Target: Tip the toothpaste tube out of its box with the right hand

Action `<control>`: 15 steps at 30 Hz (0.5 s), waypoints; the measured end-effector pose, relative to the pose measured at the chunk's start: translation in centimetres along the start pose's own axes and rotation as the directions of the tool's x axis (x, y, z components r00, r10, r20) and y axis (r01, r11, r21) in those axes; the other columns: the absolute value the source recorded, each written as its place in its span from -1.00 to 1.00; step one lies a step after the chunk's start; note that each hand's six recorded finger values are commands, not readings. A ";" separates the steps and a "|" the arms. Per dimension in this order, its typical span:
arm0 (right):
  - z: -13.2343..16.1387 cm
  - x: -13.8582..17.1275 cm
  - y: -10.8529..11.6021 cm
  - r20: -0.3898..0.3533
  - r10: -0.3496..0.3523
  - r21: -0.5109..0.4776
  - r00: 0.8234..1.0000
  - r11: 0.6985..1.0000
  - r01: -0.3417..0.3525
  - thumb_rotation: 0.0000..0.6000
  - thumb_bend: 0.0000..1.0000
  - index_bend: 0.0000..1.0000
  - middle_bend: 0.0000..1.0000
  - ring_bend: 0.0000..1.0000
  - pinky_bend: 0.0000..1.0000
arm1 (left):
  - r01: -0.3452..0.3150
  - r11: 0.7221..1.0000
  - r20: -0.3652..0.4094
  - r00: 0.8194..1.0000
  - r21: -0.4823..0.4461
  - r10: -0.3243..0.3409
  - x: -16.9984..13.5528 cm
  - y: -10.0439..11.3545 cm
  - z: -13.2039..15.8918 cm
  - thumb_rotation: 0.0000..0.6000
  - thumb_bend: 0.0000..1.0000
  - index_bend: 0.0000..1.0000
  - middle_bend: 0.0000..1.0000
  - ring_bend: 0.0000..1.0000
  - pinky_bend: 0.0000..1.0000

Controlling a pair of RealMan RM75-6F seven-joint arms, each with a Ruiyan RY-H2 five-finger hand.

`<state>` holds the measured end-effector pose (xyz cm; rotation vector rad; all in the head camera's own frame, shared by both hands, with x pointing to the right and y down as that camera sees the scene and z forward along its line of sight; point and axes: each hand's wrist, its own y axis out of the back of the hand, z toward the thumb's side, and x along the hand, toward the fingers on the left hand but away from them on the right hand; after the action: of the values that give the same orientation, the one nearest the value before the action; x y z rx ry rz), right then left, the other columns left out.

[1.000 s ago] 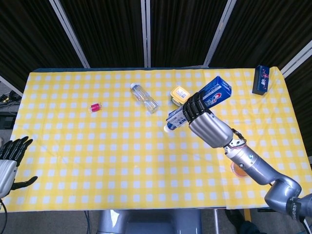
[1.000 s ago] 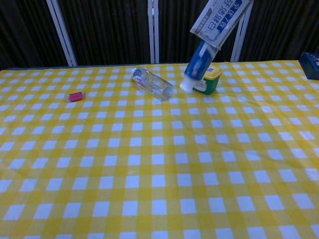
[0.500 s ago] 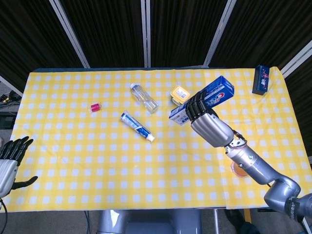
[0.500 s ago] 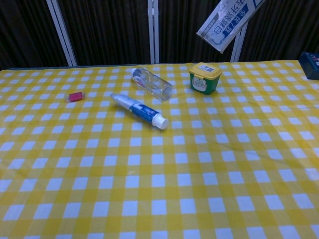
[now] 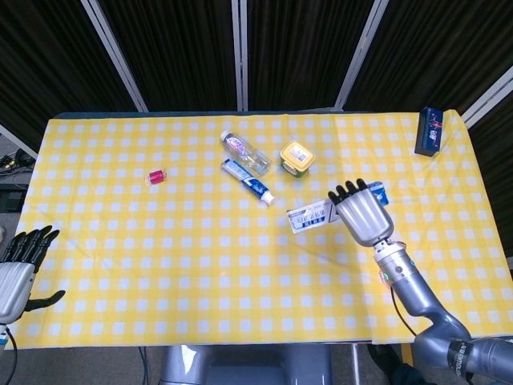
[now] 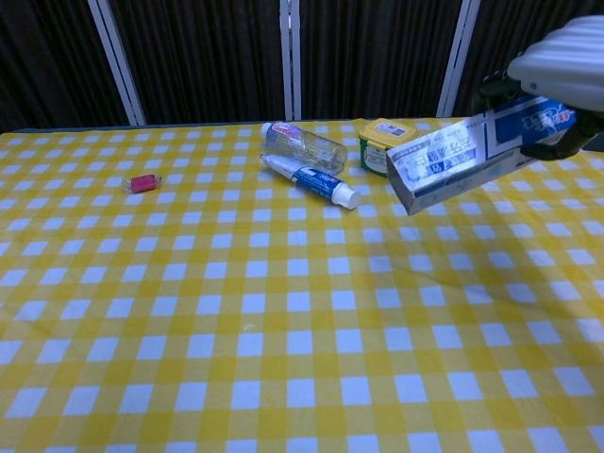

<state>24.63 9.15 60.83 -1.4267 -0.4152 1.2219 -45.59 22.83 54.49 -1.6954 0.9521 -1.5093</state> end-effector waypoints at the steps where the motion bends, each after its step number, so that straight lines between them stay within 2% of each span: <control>1: 0.4 0.0 -0.5 -0.004 0.014 -0.016 1.000 1.000 -0.014 1.00 -0.46 -0.40 -0.45 -0.52 -0.39 | 0.000 1.000 -0.001 1.000 0.000 0.000 0.0 0.0 0.0 1.00 -1.00 -1.00 -1.00 -1.00 -1.00; 3: 1.1 0.0 -1.4 -0.013 0.038 -0.048 0.999 0.998 -0.038 1.00 -0.67 -0.67 -0.65 -0.65 -0.48 | 0.002 1.000 -0.003 1.000 0.001 -0.002 0.1 -0.1 -0.1 1.00 -1.00 -1.00 -1.00 -1.00 -1.00; 6: 1.7 0.1 -2.4 -0.022 0.076 -0.099 0.997 0.992 -0.077 1.00 -0.93 -0.90 -0.86 -0.80 -0.61 | 0.002 1.000 -0.005 1.000 0.001 -0.002 0.1 -0.1 -0.1 1.00 -1.00 -1.00 -1.00 -1.00 -1.00; 10: 2.1 0.4 -2.9 -0.028 0.111 -0.147 0.993 0.983 -0.114 1.00 -0.97 -0.94 -0.91 -0.87 -0.69 | 0.003 1.000 -0.008 1.000 -0.001 -0.003 0.1 0.0 -0.2 1.00 -1.00 -1.00 -1.00 -1.00 -1.00; 15: 1.7 1.6 -1.4 -0.019 0.084 -0.167 0.996 0.982 -0.086 1.00 -0.97 -0.94 -0.92 -0.90 -0.80 | 0.000 1.000 -0.006 1.000 -0.006 0.000 0.1 0.1 -0.3 1.00 -1.00 -1.00 -1.00 -1.00 -1.00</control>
<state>24.41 11.69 61.75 -1.6086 -0.4619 1.2699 -45.87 22.70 54.48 -1.6954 0.9605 -1.5140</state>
